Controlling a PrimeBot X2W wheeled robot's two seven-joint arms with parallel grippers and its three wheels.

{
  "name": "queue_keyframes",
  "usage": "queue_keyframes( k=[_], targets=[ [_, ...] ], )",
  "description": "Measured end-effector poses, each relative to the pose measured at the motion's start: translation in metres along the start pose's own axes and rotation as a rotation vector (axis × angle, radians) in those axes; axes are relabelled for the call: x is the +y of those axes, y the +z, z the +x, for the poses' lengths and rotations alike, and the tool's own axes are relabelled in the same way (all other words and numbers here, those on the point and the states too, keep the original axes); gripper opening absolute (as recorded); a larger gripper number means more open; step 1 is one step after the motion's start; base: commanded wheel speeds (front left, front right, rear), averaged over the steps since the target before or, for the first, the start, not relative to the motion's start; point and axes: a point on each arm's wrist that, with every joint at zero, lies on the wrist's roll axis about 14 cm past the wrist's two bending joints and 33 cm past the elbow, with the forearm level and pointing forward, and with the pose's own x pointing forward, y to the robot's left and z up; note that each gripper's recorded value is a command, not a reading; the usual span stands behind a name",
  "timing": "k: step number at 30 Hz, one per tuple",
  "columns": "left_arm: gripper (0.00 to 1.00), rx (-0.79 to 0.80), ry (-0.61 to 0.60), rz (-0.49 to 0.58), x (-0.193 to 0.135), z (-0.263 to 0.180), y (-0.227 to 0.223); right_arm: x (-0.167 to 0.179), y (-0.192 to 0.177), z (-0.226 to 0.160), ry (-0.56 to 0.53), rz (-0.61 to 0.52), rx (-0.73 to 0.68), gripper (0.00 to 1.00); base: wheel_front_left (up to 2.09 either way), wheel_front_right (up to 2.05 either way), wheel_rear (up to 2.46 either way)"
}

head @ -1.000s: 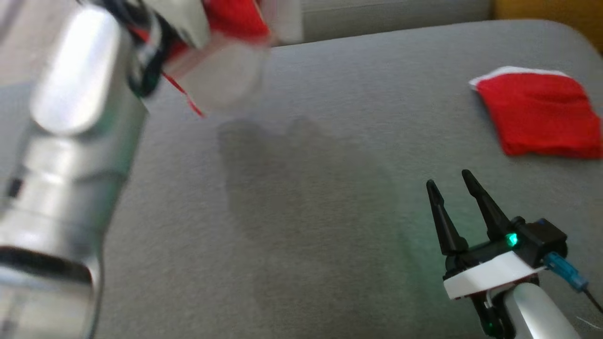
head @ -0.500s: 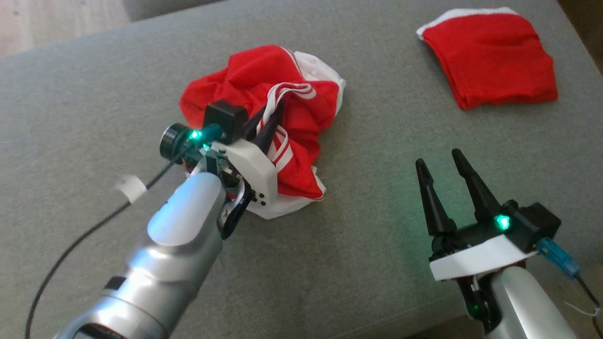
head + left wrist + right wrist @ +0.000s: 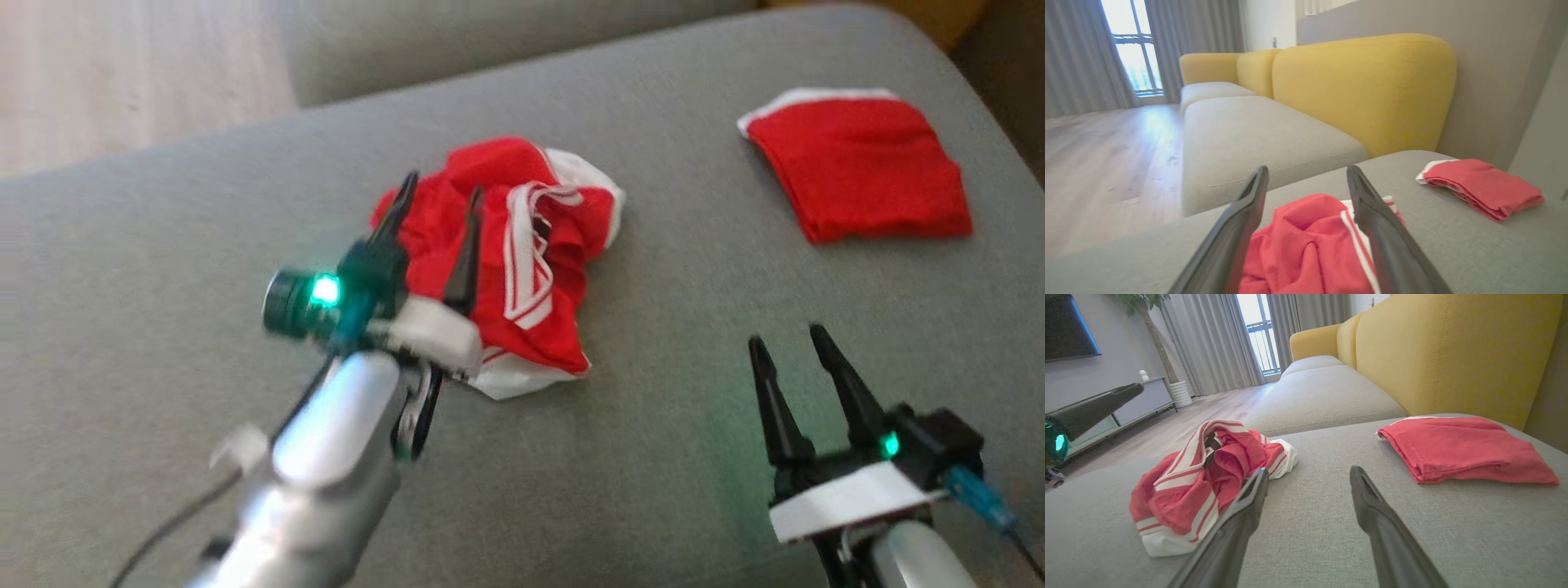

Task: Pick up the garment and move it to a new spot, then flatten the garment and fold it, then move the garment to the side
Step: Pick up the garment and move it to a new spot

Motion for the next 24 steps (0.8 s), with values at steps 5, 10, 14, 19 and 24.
queue_keyframes(
  k=[5, 10, 14, 19, 24],
  targets=[
    [1.00, -0.104, 0.252, -0.018, 0.054, -0.068, 0.020, 0.016, 0.004, -0.004, 0.039, 0.007, -0.021, 1.00, 0.00, 0.00, 0.00],
    [1.00, -0.151, 0.427, -0.019, 0.083, -0.153, 0.019, 0.040, 0.015, -0.002, 0.101, 0.017, -0.066, 1.00, 0.00, 0.00, 0.00],
    [1.00, -0.140, 0.496, -0.024, 0.077, -0.203, 0.006, 0.047, 0.018, -0.009, 0.114, 0.027, -0.080, 1.00, 0.00, 0.00, 0.00],
    [1.00, -0.128, 0.557, -0.027, 0.069, -0.240, -0.004, 0.058, 0.014, -0.018, 0.145, 0.015, -0.072, 1.00, 0.00, 0.00, 0.00],
    [1.00, -0.132, 0.576, -0.012, 0.066, -0.247, -0.004, 0.063, 0.008, -0.021, 0.160, 0.004, -0.054, 1.00, 0.00, 0.00, 0.00]
  ],
)
